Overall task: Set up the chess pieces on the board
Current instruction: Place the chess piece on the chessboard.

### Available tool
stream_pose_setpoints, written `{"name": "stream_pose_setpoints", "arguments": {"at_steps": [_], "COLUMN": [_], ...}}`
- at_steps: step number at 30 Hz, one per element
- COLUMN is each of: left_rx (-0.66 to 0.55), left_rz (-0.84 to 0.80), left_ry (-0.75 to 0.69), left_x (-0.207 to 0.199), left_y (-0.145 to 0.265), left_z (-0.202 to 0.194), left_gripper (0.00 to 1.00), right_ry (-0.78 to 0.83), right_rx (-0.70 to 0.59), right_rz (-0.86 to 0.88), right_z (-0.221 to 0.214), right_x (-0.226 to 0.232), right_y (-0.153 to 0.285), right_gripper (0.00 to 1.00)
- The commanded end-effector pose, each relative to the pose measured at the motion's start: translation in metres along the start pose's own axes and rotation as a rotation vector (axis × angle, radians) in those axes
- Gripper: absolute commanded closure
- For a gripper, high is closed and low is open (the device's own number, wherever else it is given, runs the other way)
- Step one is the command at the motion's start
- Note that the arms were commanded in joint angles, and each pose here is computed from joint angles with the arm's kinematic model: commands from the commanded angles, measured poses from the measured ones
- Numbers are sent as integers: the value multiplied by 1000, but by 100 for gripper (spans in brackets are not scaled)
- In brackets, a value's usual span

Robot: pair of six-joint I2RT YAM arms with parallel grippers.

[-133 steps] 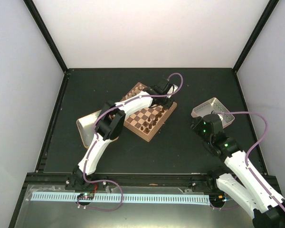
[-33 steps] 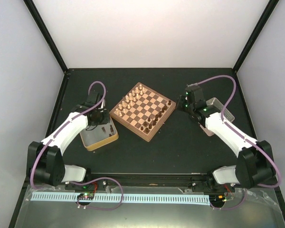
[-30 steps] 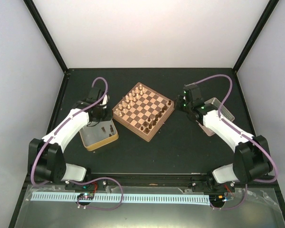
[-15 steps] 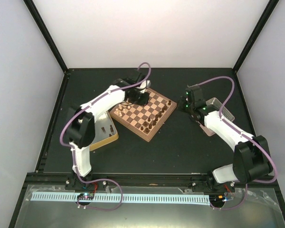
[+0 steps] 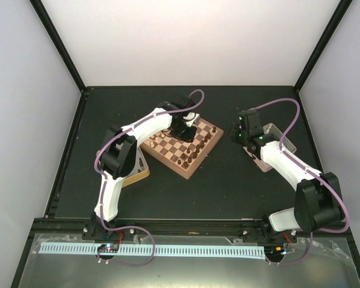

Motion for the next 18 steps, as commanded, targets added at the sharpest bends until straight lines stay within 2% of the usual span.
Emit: {"name": "stream_pose_setpoints", "arguments": {"at_steps": [1, 18], "left_rx": [33, 125], "left_rz": [-37, -50], "left_ry": [-28, -33], "left_x": [-2, -1], "left_y": [-9, -25], "left_z": [-5, -17], "left_gripper": [90, 89], "right_ry": [-18, -19], "right_rx": [-3, 15], "right_rz": [11, -2], "right_z": [3, 1], "right_x": [2, 0], "right_y": [-3, -6], "right_gripper": [61, 61]}}
Point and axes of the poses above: each gripper's point midway between its finger pads, its own y axis back along the fingers, its own x axis along the line the jaws close on, z = x × y, the point moved 9 cm from there along y, back along the fingers, and after that the axes turned 10 degrees about -y, right-handed, at the moved point
